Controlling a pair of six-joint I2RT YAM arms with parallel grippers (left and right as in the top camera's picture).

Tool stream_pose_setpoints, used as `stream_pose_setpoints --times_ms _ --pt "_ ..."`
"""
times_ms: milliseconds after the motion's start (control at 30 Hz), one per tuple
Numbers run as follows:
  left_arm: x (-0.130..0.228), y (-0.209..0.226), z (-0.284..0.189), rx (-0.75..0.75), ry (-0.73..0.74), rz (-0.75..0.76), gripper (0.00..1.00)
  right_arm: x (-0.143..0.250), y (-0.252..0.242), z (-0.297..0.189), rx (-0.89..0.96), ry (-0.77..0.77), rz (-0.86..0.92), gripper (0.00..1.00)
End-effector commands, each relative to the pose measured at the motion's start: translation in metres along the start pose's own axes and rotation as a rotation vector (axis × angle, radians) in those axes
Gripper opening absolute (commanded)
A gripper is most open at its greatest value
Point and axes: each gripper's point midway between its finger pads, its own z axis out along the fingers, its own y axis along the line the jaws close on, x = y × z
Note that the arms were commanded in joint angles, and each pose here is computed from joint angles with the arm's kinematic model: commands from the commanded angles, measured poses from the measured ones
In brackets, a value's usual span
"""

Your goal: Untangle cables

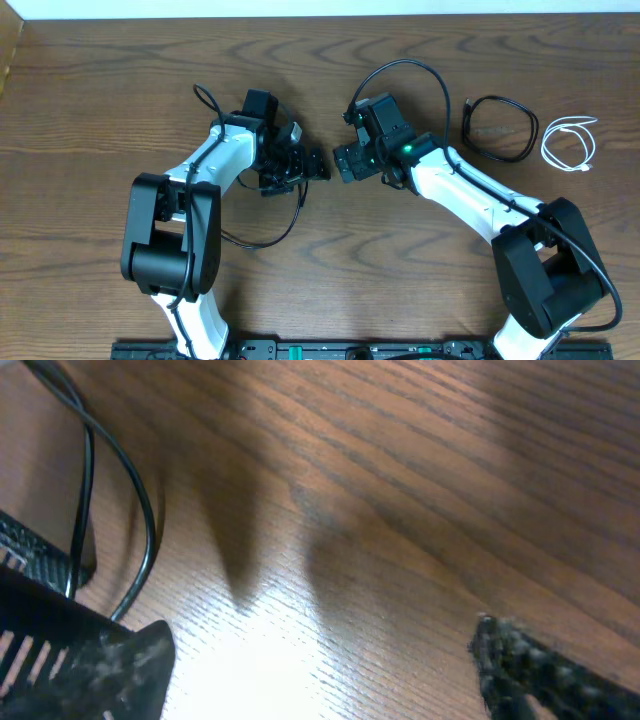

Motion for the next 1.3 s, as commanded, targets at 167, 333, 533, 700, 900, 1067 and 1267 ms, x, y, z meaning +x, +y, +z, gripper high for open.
stream_pose_setpoints --times_ms 167,333,533,700,900,1067,1267 --pt "-0.001 0.018 -0.015 -0.044 -0.021 -0.052 0.35 -0.001 0.006 -0.001 -0.013 -0.006 -0.005 0.84" --pt "-0.011 0.011 -0.052 -0.042 -0.132 -0.030 0.08 -0.002 0.007 -0.001 -0.014 -0.009 -0.005 0.57" --pt "-0.006 0.036 -0.063 -0.189 -0.154 -0.082 0.07 -0.009 0.014 -0.001 -0.028 -0.040 -0.014 0.11" --pt "0.003 0.043 -0.063 -0.227 -0.127 -0.105 0.08 -0.009 0.020 -0.001 -0.037 -0.043 0.044 0.14" --pt "0.007 0.043 -0.063 -0.232 -0.095 0.008 0.08 -0.014 0.055 -0.006 -0.247 -0.048 0.019 0.43" --pt "0.009 -0.002 -0.077 -0.044 -0.085 0.232 0.07 -0.024 0.076 -0.023 -0.491 -0.067 -0.007 0.59" --pt "0.001 -0.028 -0.107 -0.001 -0.196 0.335 0.07 -0.032 0.083 -0.037 -0.622 -0.093 -0.012 0.60"
